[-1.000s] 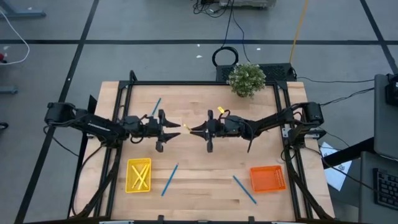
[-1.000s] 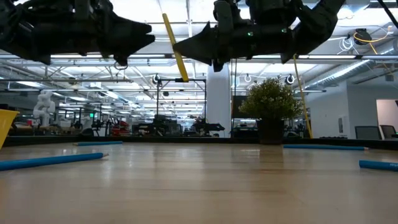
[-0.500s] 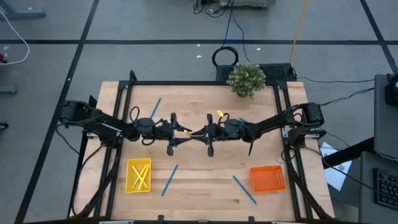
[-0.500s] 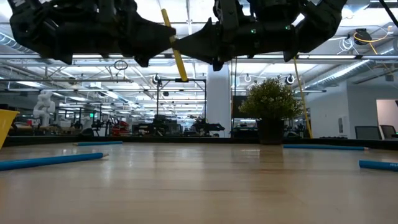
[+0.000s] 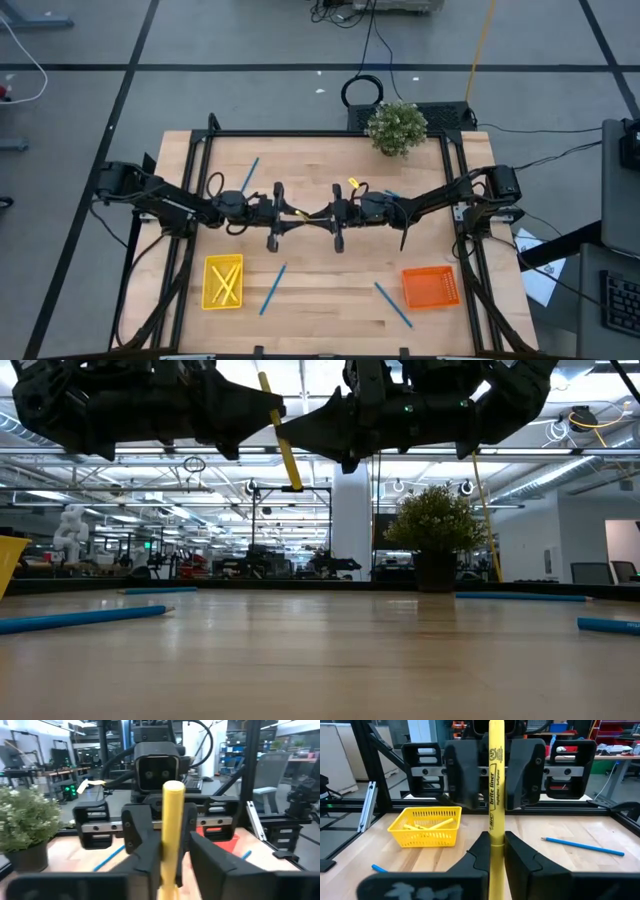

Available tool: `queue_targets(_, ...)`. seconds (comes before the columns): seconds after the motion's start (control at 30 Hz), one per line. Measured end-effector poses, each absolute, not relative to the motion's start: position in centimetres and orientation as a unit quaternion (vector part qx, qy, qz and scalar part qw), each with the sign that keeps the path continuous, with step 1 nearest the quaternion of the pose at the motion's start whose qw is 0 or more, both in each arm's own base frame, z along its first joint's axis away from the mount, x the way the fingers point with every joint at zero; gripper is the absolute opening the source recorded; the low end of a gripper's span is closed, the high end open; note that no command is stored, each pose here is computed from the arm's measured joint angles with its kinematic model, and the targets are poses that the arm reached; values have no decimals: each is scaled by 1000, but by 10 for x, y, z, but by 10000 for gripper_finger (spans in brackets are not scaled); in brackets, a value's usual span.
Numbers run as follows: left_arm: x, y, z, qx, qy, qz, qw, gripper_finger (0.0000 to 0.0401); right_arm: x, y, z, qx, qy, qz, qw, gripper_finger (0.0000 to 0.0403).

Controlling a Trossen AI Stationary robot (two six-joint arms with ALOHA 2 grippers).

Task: Sort pens & pencils
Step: Put the yellow pen into the yellow bin

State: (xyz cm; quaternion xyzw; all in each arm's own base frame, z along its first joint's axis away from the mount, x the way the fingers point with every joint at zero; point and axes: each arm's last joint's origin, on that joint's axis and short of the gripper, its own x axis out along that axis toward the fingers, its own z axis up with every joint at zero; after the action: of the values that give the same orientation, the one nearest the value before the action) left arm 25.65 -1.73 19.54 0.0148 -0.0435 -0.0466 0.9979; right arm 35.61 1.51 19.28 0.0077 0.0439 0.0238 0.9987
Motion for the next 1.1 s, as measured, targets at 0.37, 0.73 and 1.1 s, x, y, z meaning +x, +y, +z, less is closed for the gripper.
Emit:
queue_targets(0.37,257,-16,195,8,-36,-27,999,31,356,15,192,22,48,22,998,53)
queue_targets(0.73,226,-11,218,16,34,2,999,31,350,15,199,22,76,19,997,227)
queue_targets(1.1,169,-23,241,35,86,37,995,31,329,21,212,5,86,31,996,237)
